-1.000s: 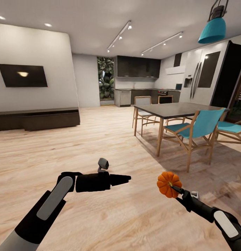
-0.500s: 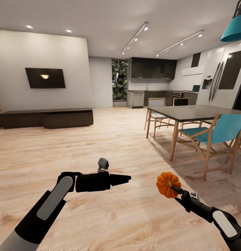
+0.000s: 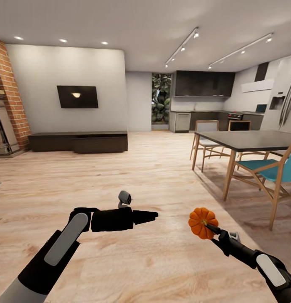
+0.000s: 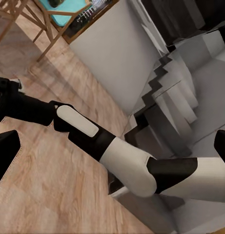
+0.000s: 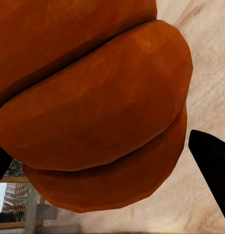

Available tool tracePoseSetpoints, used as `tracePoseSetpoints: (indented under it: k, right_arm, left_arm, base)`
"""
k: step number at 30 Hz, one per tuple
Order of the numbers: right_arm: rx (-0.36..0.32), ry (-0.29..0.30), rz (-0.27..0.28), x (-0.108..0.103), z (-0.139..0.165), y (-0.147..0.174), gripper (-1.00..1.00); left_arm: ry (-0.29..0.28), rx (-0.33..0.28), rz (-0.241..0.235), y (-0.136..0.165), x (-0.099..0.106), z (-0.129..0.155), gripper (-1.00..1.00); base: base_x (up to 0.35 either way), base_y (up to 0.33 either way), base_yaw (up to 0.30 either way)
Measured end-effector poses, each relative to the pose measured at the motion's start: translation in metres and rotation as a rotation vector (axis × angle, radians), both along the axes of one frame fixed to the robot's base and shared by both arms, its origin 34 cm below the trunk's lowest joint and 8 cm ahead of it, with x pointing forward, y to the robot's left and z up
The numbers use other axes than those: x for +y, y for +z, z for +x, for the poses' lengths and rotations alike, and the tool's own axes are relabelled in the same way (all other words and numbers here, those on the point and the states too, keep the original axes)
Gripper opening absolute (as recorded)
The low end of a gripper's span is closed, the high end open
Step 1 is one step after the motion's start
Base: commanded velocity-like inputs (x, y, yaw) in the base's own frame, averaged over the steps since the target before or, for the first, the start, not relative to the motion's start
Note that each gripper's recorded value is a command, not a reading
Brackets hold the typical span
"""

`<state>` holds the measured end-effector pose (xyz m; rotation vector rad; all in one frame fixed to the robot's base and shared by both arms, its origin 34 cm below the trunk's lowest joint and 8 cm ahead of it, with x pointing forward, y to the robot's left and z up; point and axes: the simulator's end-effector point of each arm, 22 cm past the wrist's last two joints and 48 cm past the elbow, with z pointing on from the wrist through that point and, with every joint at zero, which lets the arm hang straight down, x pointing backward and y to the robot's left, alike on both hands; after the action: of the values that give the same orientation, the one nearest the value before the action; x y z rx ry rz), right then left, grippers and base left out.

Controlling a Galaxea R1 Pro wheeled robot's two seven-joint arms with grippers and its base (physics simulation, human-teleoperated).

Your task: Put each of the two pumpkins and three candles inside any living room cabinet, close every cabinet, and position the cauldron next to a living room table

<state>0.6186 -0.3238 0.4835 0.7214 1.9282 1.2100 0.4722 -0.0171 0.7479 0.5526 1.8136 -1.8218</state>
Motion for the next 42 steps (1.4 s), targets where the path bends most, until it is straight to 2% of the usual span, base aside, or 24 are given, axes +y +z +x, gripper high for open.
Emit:
tracePoseSetpoints:
  k: [31, 42]
  right_arm:
    - [-0.023, 0.003, 0.005, 0.003, 0.001, 0.012, -1.00]
    - [-0.034, -0.005, 0.010, 0.002, 0.002, 0.015, -1.00]
  left_arm:
    - [0.000, -0.022, 0.001, 0.008, -0.001, -0.006, 1.00]
    - [0.000, -0.025, 0.002, 0.009, -0.001, -0.006, 1.00]
  base:
    - [0.000, 0.000, 0.253]
    - [0.000, 0.000, 0.063]
